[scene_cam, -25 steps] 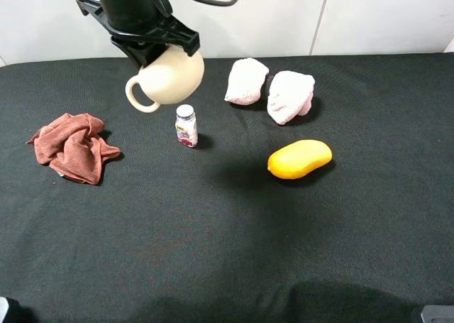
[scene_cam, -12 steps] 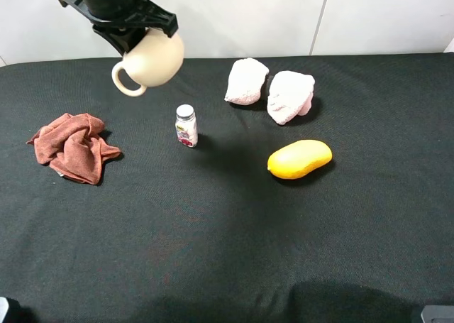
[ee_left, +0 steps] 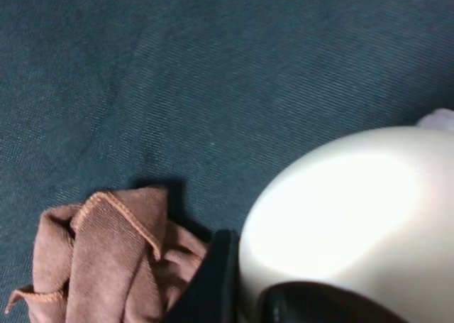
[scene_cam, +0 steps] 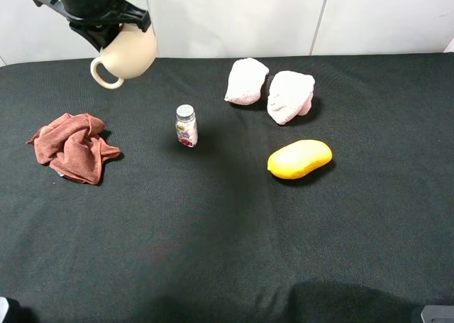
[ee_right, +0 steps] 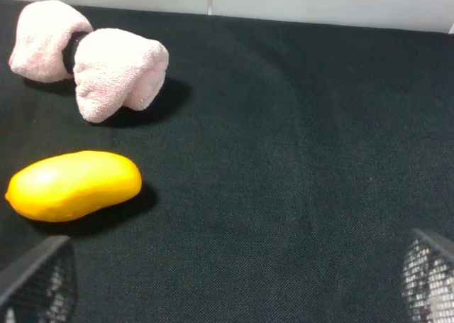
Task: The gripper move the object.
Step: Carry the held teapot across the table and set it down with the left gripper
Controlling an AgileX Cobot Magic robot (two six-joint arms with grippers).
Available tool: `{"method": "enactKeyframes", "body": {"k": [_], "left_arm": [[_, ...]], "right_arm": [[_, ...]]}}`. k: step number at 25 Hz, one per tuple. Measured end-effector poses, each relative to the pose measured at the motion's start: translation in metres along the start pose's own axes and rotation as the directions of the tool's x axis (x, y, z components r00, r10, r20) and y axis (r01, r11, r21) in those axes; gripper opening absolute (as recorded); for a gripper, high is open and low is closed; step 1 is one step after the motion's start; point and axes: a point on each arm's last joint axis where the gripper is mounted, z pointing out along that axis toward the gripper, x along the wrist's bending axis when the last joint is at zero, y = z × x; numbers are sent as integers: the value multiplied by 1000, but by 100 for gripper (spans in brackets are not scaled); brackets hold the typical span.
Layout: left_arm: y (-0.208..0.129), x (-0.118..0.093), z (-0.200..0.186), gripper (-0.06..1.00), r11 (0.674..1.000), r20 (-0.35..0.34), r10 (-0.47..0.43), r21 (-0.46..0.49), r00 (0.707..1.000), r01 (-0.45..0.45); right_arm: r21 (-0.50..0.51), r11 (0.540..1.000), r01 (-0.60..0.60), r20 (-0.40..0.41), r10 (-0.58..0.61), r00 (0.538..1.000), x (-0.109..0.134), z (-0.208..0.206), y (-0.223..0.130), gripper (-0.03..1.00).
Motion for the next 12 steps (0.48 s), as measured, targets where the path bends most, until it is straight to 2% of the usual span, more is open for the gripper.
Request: {"method": "enactKeyframes", "body": {"k": [12], "left_arm": [[7,26,28,2,998,-27,-58,36,998,59]], "right_arm": [[0,1000,0,0,0,1000,0,0,0,69]]}}
